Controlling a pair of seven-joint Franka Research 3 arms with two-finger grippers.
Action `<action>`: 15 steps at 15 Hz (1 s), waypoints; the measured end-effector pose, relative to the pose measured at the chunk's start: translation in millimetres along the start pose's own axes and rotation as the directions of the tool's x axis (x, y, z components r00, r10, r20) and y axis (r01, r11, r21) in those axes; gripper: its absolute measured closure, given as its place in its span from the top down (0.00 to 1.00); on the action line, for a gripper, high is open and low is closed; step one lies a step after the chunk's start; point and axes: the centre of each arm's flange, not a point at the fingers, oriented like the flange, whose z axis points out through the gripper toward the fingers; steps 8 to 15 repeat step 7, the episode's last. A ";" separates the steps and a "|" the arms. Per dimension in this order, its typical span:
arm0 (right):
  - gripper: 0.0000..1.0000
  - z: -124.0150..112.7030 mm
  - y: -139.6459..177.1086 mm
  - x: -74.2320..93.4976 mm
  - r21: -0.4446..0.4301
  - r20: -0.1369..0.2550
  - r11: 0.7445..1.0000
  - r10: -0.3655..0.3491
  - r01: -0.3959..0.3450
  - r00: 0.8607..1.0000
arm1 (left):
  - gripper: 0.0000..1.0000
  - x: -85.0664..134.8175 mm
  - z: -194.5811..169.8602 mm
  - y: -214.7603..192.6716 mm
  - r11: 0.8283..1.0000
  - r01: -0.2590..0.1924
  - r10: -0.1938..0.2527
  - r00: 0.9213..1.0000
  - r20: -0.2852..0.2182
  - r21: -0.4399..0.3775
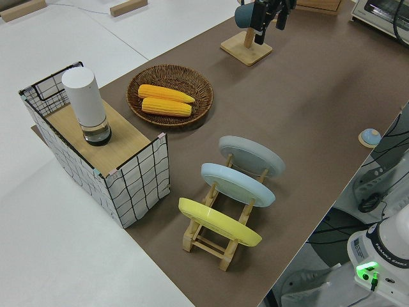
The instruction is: Pick gray plate from table and place it on lower plate rack with left arm
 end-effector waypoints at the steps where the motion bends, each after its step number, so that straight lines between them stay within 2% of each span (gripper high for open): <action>1: 0.99 0.0 0.0 0.0 0.000 0.000 1.000 0.000 0.000 1.000 | 1.00 0.1 0.2 0.8 1.000 -0.003 0.003 1.000 0.000 -0.003; 15: 0.99 0.0 0.0 0.0 0.000 0.000 1.000 0.000 0.000 1.000 | 1.00 0.5 0.7 0.0 1.000 -0.005 0.005 1.000 0.001 -0.015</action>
